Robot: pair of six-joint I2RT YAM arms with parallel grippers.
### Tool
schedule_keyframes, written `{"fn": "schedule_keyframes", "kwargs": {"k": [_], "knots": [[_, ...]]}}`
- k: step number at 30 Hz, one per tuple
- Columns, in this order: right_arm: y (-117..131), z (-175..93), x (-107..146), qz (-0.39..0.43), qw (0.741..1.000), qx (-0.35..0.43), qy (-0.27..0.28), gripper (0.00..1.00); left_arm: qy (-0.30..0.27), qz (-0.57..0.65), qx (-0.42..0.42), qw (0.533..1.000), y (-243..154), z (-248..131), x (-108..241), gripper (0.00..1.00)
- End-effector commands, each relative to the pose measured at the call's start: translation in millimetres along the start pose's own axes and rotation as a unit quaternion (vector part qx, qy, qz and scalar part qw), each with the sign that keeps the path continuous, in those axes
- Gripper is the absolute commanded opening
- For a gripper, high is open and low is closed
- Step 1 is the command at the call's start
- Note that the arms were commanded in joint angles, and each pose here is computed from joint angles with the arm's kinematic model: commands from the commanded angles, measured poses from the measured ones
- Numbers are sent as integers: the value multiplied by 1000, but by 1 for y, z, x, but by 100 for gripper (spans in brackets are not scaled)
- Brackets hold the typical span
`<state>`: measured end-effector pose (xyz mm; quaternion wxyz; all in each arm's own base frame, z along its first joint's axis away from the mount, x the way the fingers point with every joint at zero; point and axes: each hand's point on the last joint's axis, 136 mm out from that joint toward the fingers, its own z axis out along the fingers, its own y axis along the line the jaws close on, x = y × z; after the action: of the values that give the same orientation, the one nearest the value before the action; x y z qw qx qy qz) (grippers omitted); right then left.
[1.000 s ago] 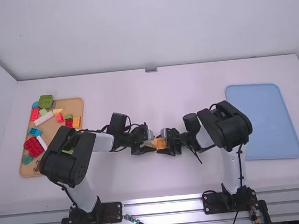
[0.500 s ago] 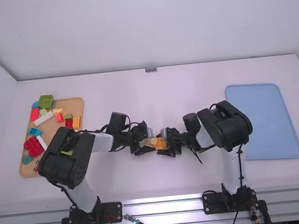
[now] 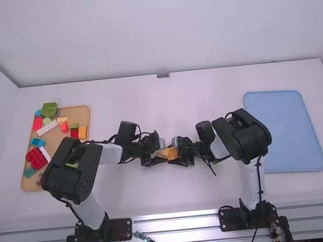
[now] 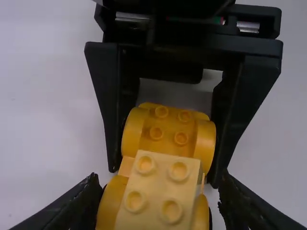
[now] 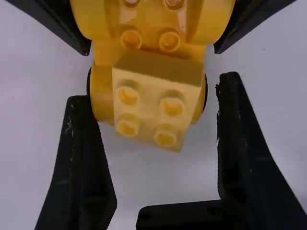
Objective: Assemble lego blocks to make yellow taxi
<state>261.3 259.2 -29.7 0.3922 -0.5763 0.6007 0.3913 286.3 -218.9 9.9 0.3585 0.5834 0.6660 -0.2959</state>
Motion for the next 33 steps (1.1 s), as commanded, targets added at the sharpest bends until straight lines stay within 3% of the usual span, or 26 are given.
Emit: {"fn": "schedule_keyframes", "kwargs": {"k": [1,19,23,28,33], "knots": [[-1,0,8,11,1000,6,12,56,-21,14,11,1000,-5,-3,-11,67],[5,-5,10,-9,1000,-10,6,58,-39,-1,38,999,-16,-5,-15,72],[8,-6,15,-21,1000,-15,13,58,-40,1,36,999,-14,-5,-17,66],[9,-6,15,-24,999,-17,13,58,-37,-5,40,998,-13,-5,-18,46],[9,-5,15,-24,999,-17,13,58,-34,-9,43,998,-13,-5,-19,34]]}}
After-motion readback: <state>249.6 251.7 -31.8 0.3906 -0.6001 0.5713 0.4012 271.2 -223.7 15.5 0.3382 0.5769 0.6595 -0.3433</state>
